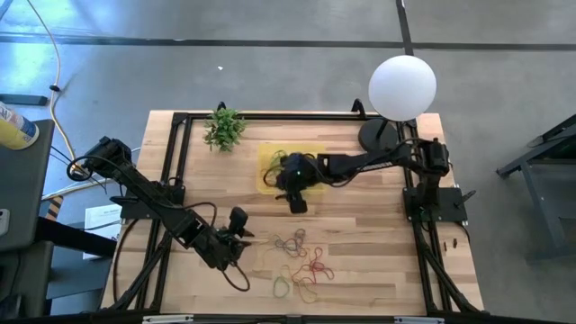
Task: Pick and place rubber bands into bin
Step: Put the red rubber band into the yellow bin
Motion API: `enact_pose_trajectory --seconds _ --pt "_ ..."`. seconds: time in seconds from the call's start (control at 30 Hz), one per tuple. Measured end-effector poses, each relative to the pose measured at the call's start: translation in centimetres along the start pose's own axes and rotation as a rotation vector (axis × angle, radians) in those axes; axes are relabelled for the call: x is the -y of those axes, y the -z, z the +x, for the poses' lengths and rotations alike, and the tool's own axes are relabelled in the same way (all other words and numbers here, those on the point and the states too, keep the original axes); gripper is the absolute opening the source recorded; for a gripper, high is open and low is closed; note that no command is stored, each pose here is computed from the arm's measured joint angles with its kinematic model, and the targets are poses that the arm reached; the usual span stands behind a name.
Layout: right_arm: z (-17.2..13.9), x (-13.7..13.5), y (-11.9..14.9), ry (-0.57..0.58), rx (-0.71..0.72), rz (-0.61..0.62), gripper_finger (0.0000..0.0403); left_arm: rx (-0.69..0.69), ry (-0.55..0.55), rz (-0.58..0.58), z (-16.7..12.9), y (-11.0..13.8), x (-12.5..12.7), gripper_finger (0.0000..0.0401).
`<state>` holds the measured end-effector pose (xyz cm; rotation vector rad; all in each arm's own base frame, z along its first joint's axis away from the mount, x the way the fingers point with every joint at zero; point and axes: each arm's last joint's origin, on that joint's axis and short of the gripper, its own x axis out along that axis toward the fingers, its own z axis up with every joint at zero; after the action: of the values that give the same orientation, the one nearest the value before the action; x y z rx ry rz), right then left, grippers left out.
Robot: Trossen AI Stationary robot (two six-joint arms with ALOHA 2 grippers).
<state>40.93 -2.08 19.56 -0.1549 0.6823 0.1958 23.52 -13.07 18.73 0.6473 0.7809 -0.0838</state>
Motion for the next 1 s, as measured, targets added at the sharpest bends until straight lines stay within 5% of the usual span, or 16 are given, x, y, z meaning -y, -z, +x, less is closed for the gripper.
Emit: enact_pose_trajectory --seconds 0.37,0.83,1.0 --pt "0.3 -7.7 -0.2 -0.075 -0.148 -0.09 0.0162 -0.04 -0.031 0.034 1.3 0.3 -0.1 0.0122" --pt "-0.8 -16.6 1.4 -0.184 -0.382 0.091 0.0154 -0.122 -0.021 0.04 3.3 1.2 -0.1 0.0122" --pt "-1.0 -18.7 1.2 -0.164 -0.346 0.089 0.0154 -0.117 -0.023 0.034 3.3 1.1 -0.1 0.0122"
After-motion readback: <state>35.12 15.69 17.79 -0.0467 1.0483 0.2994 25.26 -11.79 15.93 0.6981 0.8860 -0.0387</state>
